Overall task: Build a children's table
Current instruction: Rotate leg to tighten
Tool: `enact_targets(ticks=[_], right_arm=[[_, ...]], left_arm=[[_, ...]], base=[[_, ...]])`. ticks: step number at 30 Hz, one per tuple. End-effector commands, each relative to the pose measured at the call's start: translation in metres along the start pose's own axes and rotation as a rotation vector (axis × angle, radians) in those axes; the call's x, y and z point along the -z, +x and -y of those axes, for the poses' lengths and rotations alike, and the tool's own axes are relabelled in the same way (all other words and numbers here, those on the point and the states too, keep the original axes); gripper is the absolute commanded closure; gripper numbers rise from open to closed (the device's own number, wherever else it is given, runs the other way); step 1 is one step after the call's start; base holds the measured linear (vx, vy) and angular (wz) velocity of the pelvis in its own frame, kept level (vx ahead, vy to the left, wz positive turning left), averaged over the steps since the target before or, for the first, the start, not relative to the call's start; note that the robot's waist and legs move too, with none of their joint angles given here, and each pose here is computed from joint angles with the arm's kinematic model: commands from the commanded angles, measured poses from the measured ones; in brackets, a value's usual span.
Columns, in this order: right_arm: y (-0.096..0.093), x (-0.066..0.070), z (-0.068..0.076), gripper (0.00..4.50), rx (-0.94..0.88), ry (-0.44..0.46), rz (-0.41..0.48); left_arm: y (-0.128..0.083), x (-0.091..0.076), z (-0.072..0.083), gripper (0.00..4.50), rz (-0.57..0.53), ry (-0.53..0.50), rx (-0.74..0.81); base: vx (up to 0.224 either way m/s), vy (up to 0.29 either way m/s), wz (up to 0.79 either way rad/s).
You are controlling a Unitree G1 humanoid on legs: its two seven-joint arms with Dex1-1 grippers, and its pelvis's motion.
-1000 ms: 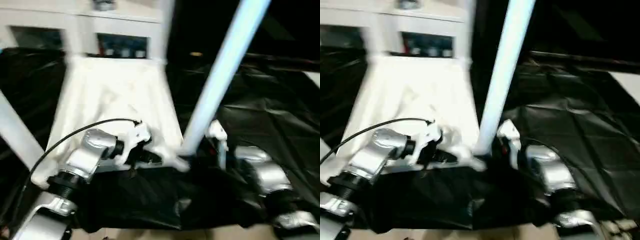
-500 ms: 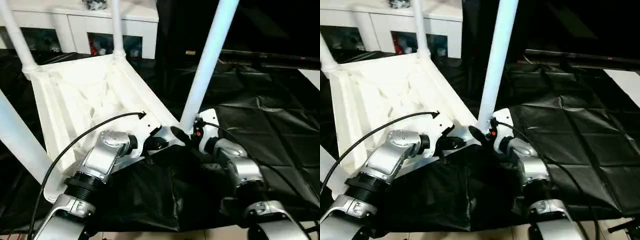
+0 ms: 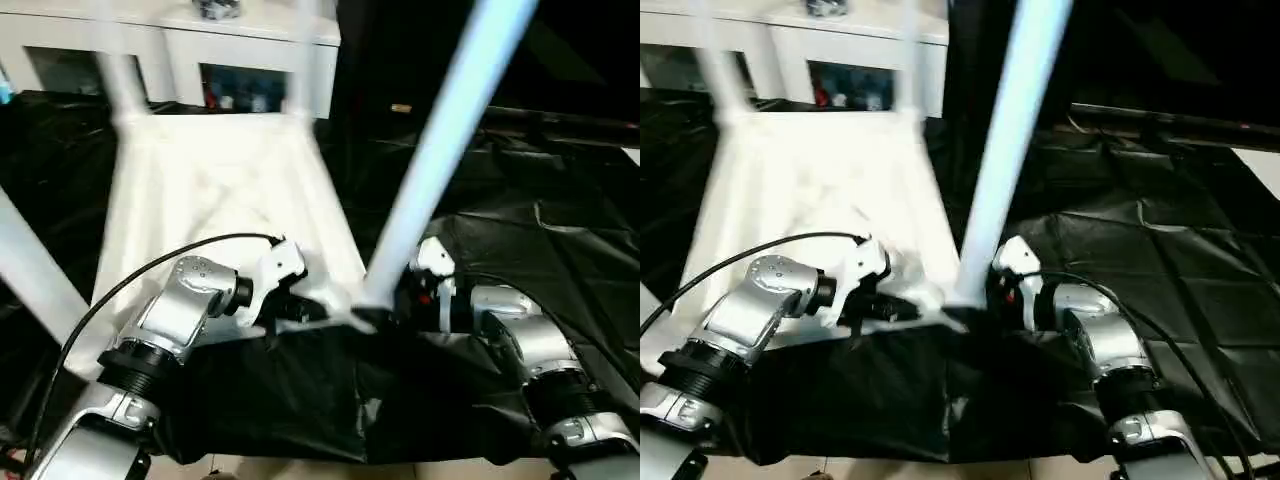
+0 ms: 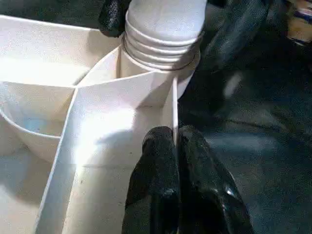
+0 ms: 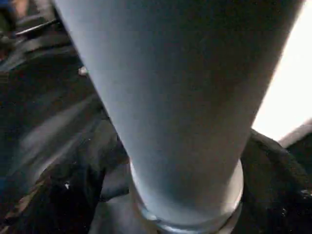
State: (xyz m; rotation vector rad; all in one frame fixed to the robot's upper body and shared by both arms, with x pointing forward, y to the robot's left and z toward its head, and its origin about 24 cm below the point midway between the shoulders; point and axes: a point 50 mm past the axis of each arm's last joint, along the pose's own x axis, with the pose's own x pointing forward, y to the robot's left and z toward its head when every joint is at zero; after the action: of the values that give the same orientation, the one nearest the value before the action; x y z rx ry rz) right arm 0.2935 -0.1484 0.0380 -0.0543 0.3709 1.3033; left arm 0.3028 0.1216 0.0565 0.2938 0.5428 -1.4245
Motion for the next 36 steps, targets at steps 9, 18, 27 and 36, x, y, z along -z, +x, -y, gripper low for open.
enact_targets(ticks=[9, 18, 27, 36], right_arm=[[0.014, 0.000, -0.014, 1.37, -0.122, 0.036, 0.020], [0.027, -0.001, 0.002, 1.80, 0.130, 0.063, 0.084], [0.055, 0.002, 0.022, 1.83, 0.526, 0.211, 0.090], [0.064, -0.007, 0.009, 0.70, 0.321, 0.129, 0.116]], left_arm=[[0.009, -0.008, 0.001, 4.50, 0.036, 0.031, 0.048], [0.018, -0.016, -0.010, 4.50, 0.075, -0.003, -0.173], [0.038, -0.026, -0.004, 4.50, 0.108, -0.068, -0.292], [0.037, -0.026, 0.000, 4.50, 0.125, -0.036, -0.246]], base=[[0.000, 0.000, 0.00], [0.000, 0.000, 0.00], [0.000, 0.000, 0.00], [0.000, 0.000, 0.00]])
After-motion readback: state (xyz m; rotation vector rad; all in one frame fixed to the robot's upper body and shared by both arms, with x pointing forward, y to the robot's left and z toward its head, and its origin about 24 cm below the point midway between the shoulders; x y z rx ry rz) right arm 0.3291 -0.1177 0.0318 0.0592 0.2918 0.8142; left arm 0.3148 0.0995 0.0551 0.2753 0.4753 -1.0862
